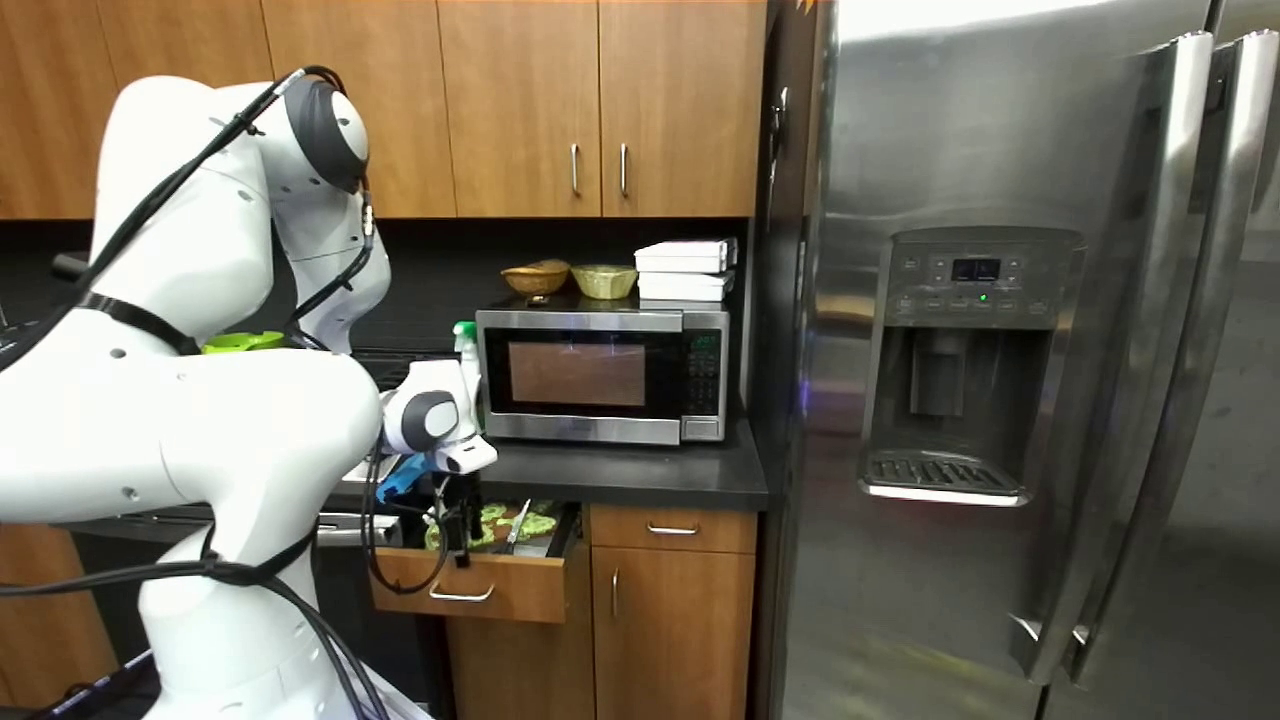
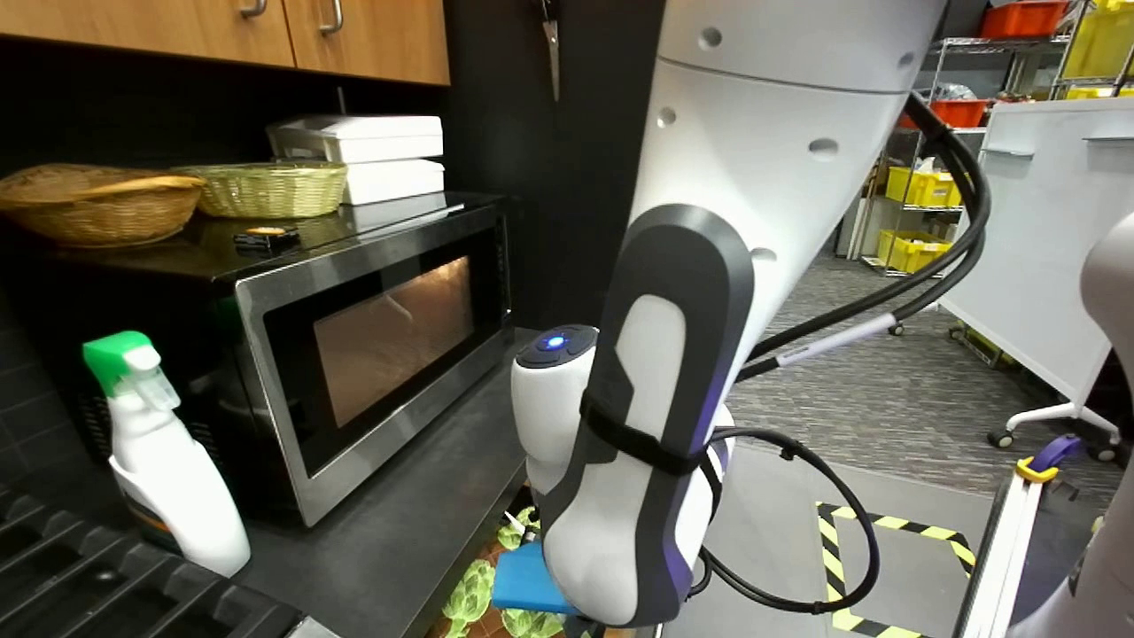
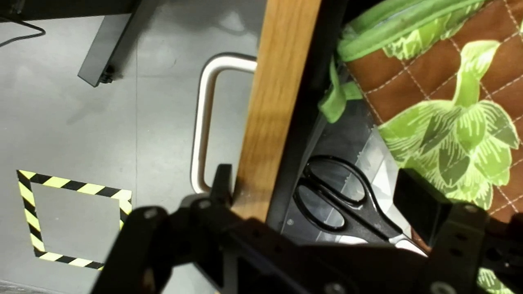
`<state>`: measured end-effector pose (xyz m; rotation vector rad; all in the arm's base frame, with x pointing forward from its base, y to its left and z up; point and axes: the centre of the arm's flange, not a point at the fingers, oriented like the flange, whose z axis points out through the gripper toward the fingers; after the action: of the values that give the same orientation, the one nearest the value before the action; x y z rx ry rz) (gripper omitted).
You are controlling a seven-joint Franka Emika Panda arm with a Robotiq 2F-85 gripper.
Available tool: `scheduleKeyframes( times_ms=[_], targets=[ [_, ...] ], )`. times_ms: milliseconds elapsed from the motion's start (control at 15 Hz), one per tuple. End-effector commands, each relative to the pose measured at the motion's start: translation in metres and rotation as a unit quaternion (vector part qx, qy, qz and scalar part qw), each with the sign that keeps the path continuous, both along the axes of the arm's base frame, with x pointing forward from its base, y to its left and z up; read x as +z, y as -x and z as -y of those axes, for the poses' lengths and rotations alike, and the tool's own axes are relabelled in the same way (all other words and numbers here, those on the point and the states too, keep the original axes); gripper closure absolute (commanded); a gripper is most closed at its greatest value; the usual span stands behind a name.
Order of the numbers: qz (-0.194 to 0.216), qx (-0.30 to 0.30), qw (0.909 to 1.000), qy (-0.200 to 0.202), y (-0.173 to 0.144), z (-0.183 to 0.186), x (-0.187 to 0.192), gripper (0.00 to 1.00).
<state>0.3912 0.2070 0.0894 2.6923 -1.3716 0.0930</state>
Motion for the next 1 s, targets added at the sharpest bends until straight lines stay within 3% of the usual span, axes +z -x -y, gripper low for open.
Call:
scheduleKeyframes(
  times_ms=[0,933],
  targets=[
    [0.063,0.007,0.9976,-0.027,-0.051,-0.021,0.031,0.00],
    [0.068,0.010,0.9976,-0.009,-0.042,-0.030,0.045,0.00]
  ],
)
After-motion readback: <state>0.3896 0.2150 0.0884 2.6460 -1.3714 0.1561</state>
